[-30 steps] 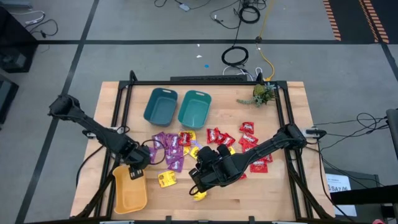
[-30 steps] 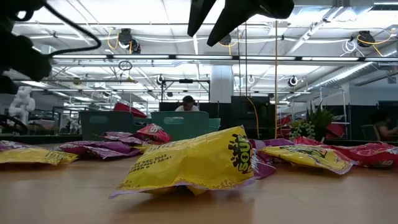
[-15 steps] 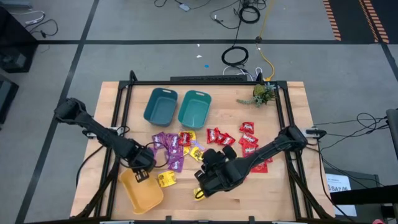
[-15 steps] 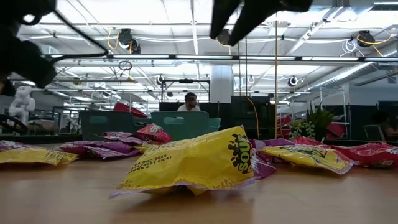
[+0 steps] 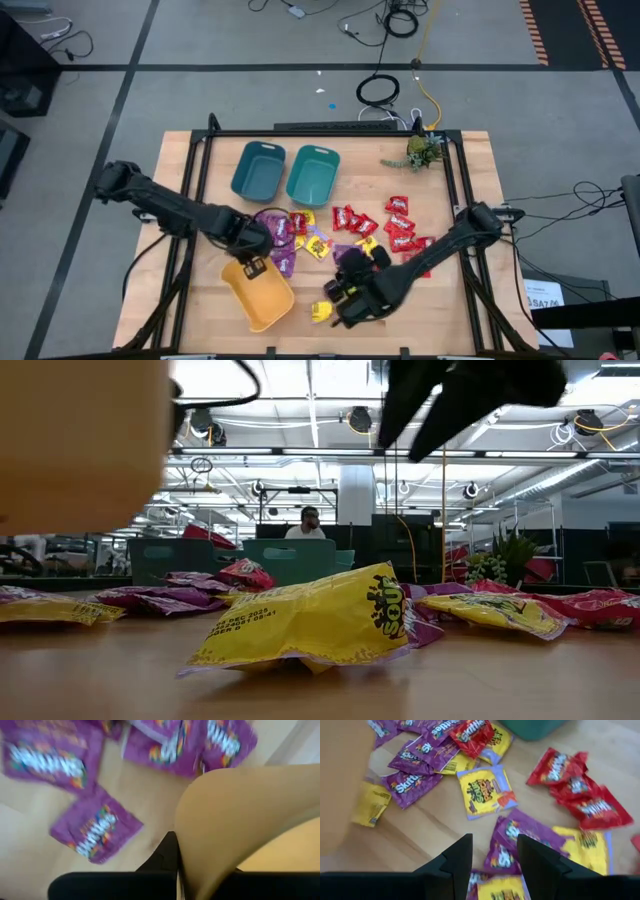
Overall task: Sort candy
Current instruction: Move the yellow bin to the top right of the table
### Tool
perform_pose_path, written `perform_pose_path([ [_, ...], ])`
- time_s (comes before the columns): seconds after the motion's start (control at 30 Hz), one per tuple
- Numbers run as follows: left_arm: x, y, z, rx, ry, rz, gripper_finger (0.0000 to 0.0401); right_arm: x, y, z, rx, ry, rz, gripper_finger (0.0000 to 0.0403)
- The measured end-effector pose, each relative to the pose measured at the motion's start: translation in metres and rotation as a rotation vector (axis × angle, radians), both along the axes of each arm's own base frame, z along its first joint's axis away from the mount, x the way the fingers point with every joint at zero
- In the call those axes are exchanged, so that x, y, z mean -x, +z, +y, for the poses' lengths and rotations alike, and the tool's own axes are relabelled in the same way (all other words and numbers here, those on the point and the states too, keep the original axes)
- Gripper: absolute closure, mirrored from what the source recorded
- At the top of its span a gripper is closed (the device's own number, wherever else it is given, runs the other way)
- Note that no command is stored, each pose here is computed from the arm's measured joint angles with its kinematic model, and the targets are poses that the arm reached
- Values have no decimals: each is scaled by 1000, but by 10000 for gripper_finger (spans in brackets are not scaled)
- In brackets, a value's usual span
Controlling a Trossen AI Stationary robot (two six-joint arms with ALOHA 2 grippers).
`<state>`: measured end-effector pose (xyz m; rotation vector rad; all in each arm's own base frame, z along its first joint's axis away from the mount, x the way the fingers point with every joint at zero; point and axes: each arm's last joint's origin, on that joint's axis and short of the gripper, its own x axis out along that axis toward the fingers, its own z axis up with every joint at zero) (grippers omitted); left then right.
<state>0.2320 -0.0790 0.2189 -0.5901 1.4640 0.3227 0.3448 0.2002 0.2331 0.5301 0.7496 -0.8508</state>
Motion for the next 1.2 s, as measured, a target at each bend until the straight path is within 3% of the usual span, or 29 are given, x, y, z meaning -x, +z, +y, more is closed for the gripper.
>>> perform_pose_path([
  [0.3,-62,14,23,-89,-73,127,397,73,12,-23,-141,-55,-209,257],
  [0.5,-114,25,48,-88,-82,56,397,97,36,-47,-237,-55,-324,257],
  [0.63,-140,37,64,-118,-59,24,397,91,54,-56,-211,34,-368,257],
  [0.87,-164,42,79,-131,-26,43,397,61,67,-72,-222,152,-266,257],
  [1.2,-170,36,85,-115,7,53,391,32,43,-88,-206,239,-24,257],
])
